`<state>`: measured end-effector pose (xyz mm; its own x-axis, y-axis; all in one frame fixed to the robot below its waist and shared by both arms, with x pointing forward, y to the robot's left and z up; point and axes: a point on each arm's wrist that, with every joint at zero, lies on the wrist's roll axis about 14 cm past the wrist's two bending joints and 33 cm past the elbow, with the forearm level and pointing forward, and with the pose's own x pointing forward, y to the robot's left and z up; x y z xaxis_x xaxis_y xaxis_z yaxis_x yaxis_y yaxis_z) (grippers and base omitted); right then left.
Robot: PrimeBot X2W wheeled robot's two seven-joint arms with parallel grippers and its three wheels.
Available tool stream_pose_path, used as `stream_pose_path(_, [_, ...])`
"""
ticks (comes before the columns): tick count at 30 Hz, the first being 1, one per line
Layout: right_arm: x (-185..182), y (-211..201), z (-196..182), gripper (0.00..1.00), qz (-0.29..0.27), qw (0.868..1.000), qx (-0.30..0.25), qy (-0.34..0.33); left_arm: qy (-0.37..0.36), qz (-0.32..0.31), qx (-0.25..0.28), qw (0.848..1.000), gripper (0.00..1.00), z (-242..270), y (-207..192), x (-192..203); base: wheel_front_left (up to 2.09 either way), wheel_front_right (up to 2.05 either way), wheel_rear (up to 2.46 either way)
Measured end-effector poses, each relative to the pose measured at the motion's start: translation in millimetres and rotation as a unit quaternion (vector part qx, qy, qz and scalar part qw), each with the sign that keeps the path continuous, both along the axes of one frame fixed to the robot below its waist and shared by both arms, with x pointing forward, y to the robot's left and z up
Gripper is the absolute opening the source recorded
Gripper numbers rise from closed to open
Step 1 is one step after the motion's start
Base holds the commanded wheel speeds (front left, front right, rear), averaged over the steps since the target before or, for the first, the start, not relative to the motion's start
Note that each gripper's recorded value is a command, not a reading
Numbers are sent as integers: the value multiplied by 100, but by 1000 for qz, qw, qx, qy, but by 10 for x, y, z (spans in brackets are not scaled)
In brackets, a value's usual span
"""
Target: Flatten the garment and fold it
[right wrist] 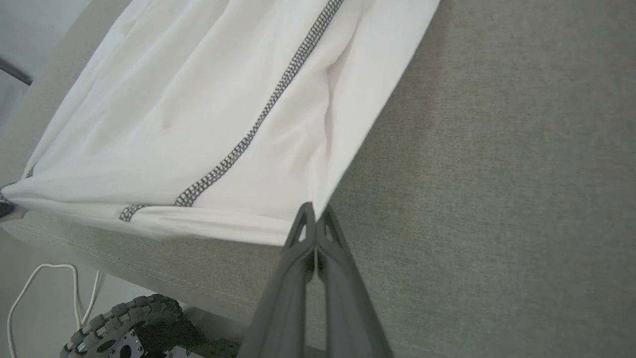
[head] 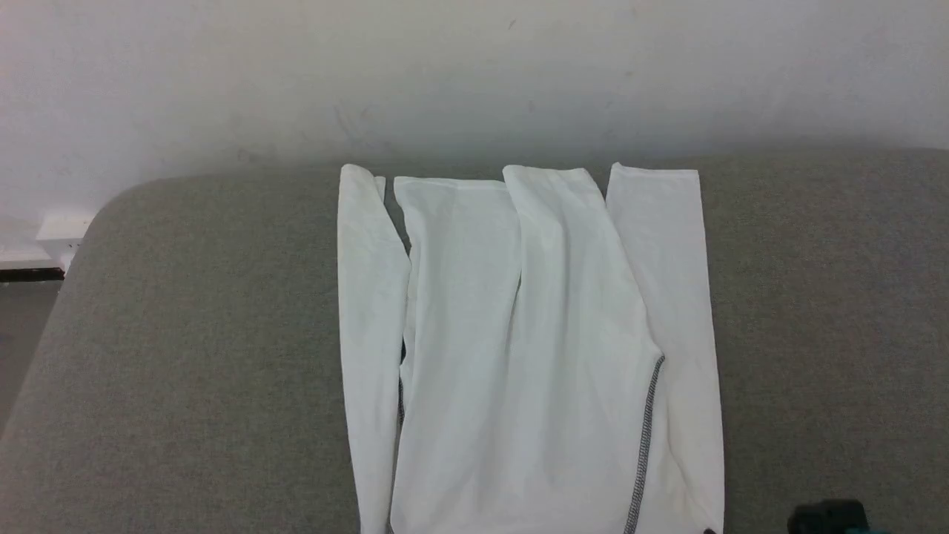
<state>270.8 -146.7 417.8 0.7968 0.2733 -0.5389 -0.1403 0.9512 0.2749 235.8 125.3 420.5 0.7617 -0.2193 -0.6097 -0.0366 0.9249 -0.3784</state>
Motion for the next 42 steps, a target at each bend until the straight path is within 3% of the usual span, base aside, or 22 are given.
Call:
stream_pose_path(6, [-126,3,-228,0,2,999,-14,44,27,14,-9,1000,0,-224,-56,-62,0,0,0])
stream_pose_path(7, [-133,8,-249,29,2,999,-14,48,27,11,-13,999,0,-247,-76,-48,0,0,0])
stream_pose_path(8, [-129,9,-258,73,2,999,-15,48,27,9,-22,999,0,-260,-104,-28,0,0,0])
stream_pose_path(9, [-117,13,-252,100,5,999,-17,44,23,8,-28,999,44,-261,-118,5,0,0,0])
stream_pose_path(10, [-104,28,-243,100,9,999,-17,39,18,8,-32,999,100,-255,-126,40,0,0,0])
stream_pose_path(16, [119,7,33,100,-1,999,-10,-48,-27,13,-42,999,100,-120,-67,274,0,0,0])
stream_pose_path(20, [410,-168,455,100,-51,986,-5,-156,-105,38,-46,993,100,216,66,593,0,0,0])
stream_pose_path(27, [804,-281,991,100,-81,960,-21,-268,-286,77,29,955,100,1013,504,1440,0,0,0])
stream_pose_path(35, [1251,-307,1224,100,-80,946,-33,-314,-372,75,66,923,100,1537,684,2480,0,0,0])
stream_pose_path(38, [1392,-319,1192,100,-80,945,-35,-315,-374,65,77,922,100,1592,711,2887,0,0,0])
stream_pose_path(42, [1544,-322,1091,100,-81,947,-35,-310,-330,42,99,938,100,1416,766,3372,0,0,0])
